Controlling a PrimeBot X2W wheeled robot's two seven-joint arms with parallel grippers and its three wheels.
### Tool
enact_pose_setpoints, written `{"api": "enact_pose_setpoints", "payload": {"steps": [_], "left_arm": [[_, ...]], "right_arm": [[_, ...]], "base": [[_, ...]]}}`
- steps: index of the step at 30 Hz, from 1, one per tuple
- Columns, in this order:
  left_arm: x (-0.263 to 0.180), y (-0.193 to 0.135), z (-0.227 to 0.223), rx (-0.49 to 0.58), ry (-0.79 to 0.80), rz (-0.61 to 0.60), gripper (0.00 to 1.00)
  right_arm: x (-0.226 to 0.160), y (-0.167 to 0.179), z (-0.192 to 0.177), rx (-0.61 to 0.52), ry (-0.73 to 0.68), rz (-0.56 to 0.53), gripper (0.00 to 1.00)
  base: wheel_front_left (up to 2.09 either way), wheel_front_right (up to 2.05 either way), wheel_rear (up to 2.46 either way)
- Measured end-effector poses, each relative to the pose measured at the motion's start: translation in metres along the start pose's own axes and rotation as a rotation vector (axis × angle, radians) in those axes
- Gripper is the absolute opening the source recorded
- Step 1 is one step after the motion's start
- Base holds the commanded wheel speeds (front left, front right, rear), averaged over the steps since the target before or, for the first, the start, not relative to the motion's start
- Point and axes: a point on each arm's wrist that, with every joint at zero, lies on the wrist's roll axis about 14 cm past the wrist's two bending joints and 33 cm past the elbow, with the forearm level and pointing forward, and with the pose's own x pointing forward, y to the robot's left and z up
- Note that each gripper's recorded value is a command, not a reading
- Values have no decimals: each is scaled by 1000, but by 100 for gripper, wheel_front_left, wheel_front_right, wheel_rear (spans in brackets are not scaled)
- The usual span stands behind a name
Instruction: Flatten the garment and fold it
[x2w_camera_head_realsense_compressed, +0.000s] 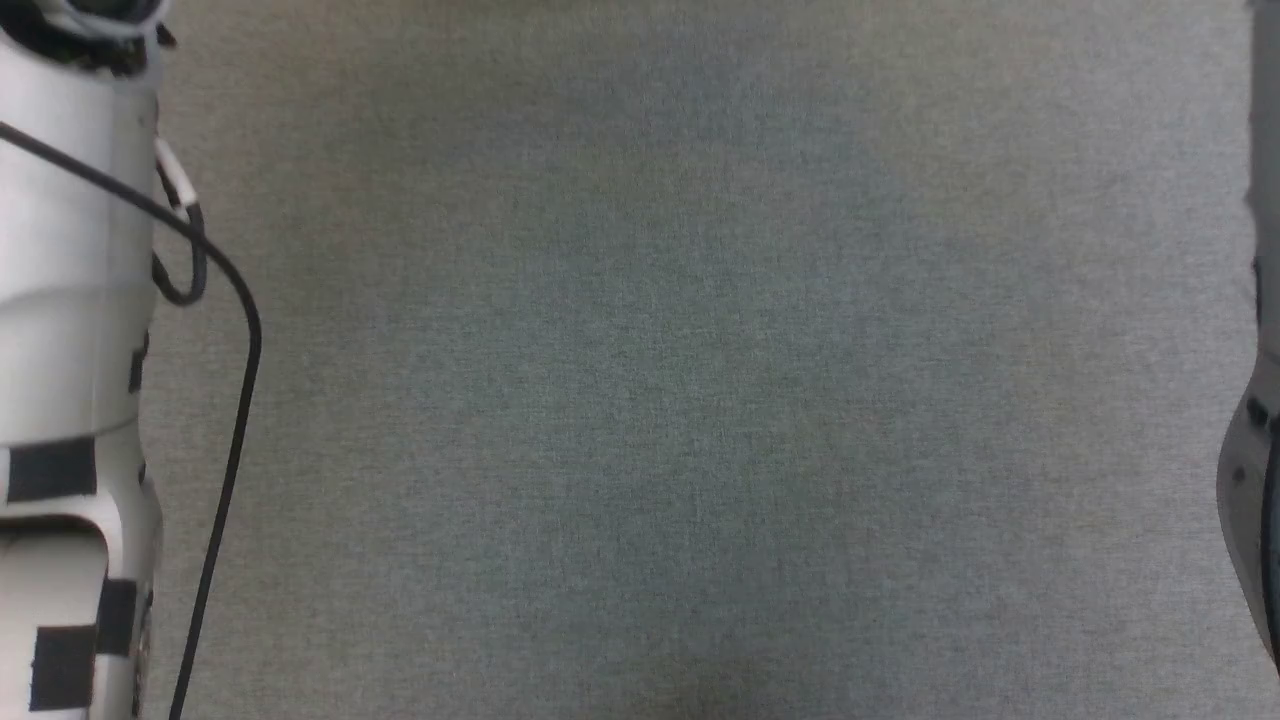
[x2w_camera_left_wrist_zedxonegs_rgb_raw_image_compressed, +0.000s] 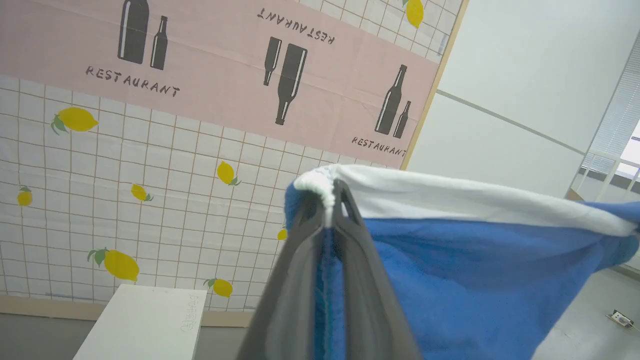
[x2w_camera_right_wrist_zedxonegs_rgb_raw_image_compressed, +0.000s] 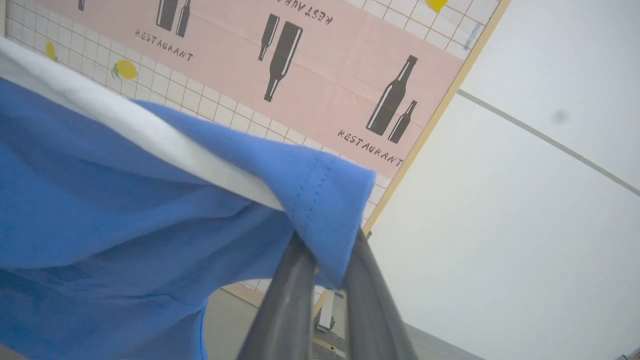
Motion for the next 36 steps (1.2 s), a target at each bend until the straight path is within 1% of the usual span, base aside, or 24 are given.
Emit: {"api": "enact_pose_setpoints", "payload": {"steps": [3,7,8,10,13,16,18,21,27,29,32,36], "left_arm": [[6,5,-9,-4,-20,1,0],[0,10,-41,-12,52,0,0],[-20,12,-77,-10,150,-5,0],[-43,13,-110,-8,253,-10,0],[-84,15,-151,-20,388,-6,0],[-129,5,-183,-37,522,-25,0],[-158,-1,-196,-53,595,-32,0],[-201,-7,-208,-37,693,-45,0],[-279,-24,-215,-112,829,2,0],[-298,-31,-212,-154,862,19,0],[-324,-40,-206,-183,908,40,0],[-357,-51,-197,-239,970,75,0]], "right_arm": [[9,-1,-2,-10,-38,-18,0],[7,15,-39,24,45,12,0],[-8,38,-80,53,151,69,0],[-26,57,-112,90,242,117,0],[-57,75,-149,146,362,168,0],[-95,88,-174,211,461,202,0],[-122,93,-186,248,522,218,0],[-161,93,-196,301,582,214,0],[-239,95,-211,403,725,171,0],[-259,100,-211,431,765,169,0],[-288,109,-210,458,821,183,0],[-320,118,-205,471,889,210,0]], "base": [[0,0,0],[0,0,0],[0,0,0],[0,0,0],[0,0,0],[0,0,0],[0,0,0],[0,0,0],[0,0,0],[0,0,0],[0,0,0],[0,0,0]]}}
